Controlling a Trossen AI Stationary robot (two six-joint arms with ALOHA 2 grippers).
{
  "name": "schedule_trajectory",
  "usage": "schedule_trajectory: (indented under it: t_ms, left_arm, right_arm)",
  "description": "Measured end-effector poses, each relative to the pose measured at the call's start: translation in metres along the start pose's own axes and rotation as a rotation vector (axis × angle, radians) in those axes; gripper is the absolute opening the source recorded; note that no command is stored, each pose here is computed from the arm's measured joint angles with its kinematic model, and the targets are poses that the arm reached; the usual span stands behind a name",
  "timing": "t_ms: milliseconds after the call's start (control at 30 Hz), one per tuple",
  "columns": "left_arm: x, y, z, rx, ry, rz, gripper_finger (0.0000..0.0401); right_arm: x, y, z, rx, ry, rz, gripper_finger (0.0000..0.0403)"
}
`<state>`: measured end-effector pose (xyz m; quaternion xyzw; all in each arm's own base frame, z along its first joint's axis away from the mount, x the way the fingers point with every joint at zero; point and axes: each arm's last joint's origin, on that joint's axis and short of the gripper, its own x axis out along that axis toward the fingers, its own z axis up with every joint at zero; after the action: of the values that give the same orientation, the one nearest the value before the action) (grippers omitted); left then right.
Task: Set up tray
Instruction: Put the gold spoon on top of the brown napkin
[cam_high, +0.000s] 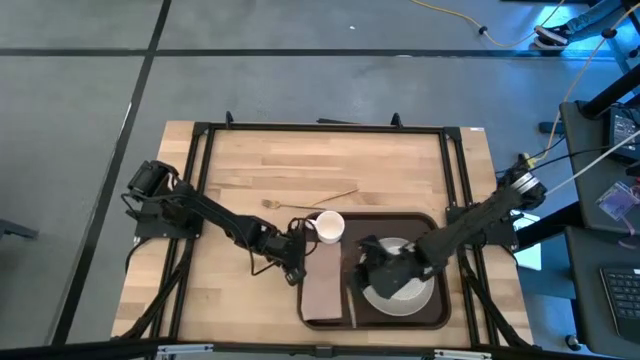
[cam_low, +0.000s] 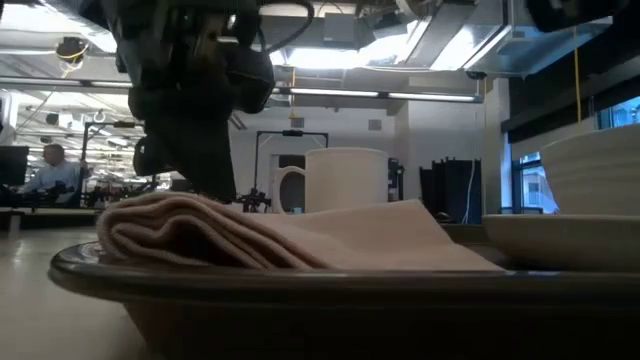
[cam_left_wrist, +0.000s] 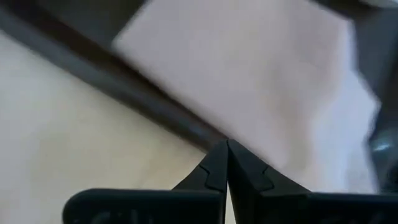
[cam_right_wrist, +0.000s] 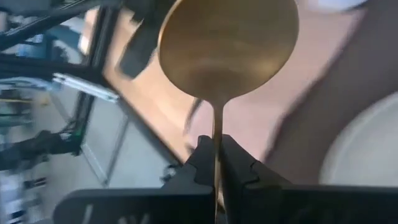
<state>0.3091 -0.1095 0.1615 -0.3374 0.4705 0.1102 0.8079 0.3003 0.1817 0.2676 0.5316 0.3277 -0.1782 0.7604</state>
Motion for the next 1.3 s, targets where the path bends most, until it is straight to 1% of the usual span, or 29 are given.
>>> schedule_trajectory:
  t_ms: [133, 200, 300, 400, 433, 500, 567, 633, 733, 900, 1067, 1133, 1300]
  left_arm:
    - [-0.01, 0.009, 0.0, 0.065, 0.048, 0.064, 0.0002]
    - [-0.019, 0.012, -0.001, 0.117, 0.071, 0.092, 0.0001]
    - [-0.042, 0.017, -0.003, 0.197, 0.09, 0.147, 0.0001]
    - [-0.068, 0.02, -0.005, 0.274, 0.067, 0.178, 0.0003]
    - [-0.076, 0.02, -0.005, 0.296, 0.046, 0.176, 0.0002]
    - [-0.091, 0.021, -0.004, 0.33, 0.002, 0.181, 0.0001]
    - [-0.105, 0.021, -0.004, 0.356, -0.045, 0.178, 0.0001]
    - [-0.117, 0.021, -0.003, 0.381, -0.093, 0.166, 0.0003]
    - [-0.129, 0.022, -0.003, 0.414, -0.13, 0.145, 0.0001]
    - [-0.139, 0.022, -0.004, 0.454, -0.17, 0.146, 0.0003]
    - [-0.138, 0.02, -0.008, 0.493, -0.146, 0.132, 0.0001]
    - [-0.137, 0.02, -0.009, 0.501, -0.14, 0.132, 0.0003]
    - [-0.138, 0.018, -0.013, 0.517, -0.137, 0.128, 0.0001]
  right_arm:
    - [0.032, 0.003, 0.001, 0.069, 0.026, 0.027, 0.0]
    - [0.044, 0.005, 0.004, 0.095, 0.022, -0.012, 0.0]
    - [0.057, 0.013, 0.009, 0.137, 0.006, -0.1, 0.0]
    - [0.074, 0.021, 0.012, 0.15, -0.008, -0.202, 0.0]
    - [0.079, 0.026, 0.011, 0.161, -0.002, -0.22, 0.0]
    - [0.088, 0.028, 0.011, 0.163, 0.009, -0.298, 0.0]
    - [0.096, 0.031, 0.01, 0.205, 0.02, -0.342, 0.0]
    - [0.103, 0.028, 0.008, 0.23, 0.022, -0.391, 0.0]
    - [0.113, 0.023, 0.007, 0.271, 0.047, -0.429, 0.0]
    - [0.123, 0.009, 0.008, 0.275, 0.073, -0.538, 0.0]
    - [0.126, 0.012, 0.02, 0.307, 0.072, -0.506, 0.0]
    - [0.126, 0.012, 0.025, 0.309, 0.048, -0.502, 0.0]
    - [0.132, 0.007, 0.03, 0.293, 0.026, -0.519, 0.0]
